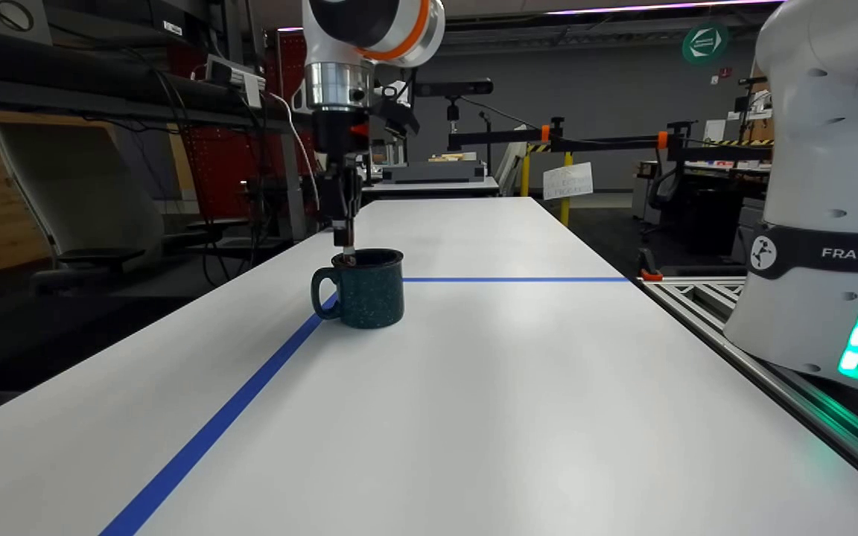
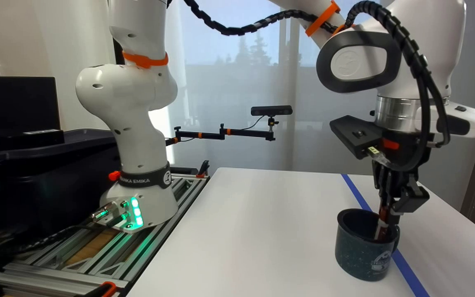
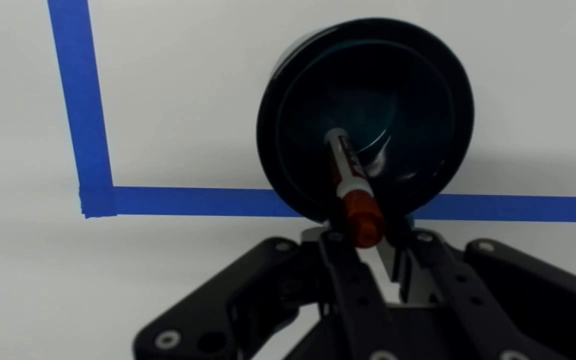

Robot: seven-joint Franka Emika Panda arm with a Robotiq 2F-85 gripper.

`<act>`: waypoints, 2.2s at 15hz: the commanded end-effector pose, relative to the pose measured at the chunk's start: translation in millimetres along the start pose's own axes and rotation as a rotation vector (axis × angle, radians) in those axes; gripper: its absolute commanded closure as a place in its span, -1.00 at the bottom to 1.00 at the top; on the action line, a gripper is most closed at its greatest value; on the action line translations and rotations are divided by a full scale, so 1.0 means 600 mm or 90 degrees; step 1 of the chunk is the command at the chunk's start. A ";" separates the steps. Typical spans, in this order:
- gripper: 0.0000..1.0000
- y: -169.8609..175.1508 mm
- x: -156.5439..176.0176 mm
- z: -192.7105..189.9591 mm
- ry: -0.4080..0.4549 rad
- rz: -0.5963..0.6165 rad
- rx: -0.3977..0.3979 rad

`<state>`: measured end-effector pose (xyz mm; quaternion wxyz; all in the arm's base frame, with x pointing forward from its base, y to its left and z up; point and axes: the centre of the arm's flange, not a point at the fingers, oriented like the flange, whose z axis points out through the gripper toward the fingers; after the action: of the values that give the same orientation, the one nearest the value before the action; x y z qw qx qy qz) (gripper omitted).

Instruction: Move the sharpie to the table

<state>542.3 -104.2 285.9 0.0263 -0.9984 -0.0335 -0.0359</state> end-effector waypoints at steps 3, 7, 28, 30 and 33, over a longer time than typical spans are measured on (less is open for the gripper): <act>0.90 -0.012 -0.012 -0.048 0.012 0.008 0.004; 0.90 -0.021 -0.029 -0.103 0.020 0.007 0.009; 0.90 -0.147 -0.218 -0.181 0.023 -0.121 -0.013; 0.90 -0.161 -0.219 -0.158 0.039 -0.147 -0.024; 0.90 -0.177 -0.223 -0.118 0.032 -0.184 -0.025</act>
<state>405.5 -19.3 371.5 0.0123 -0.9875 -0.1450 -0.0608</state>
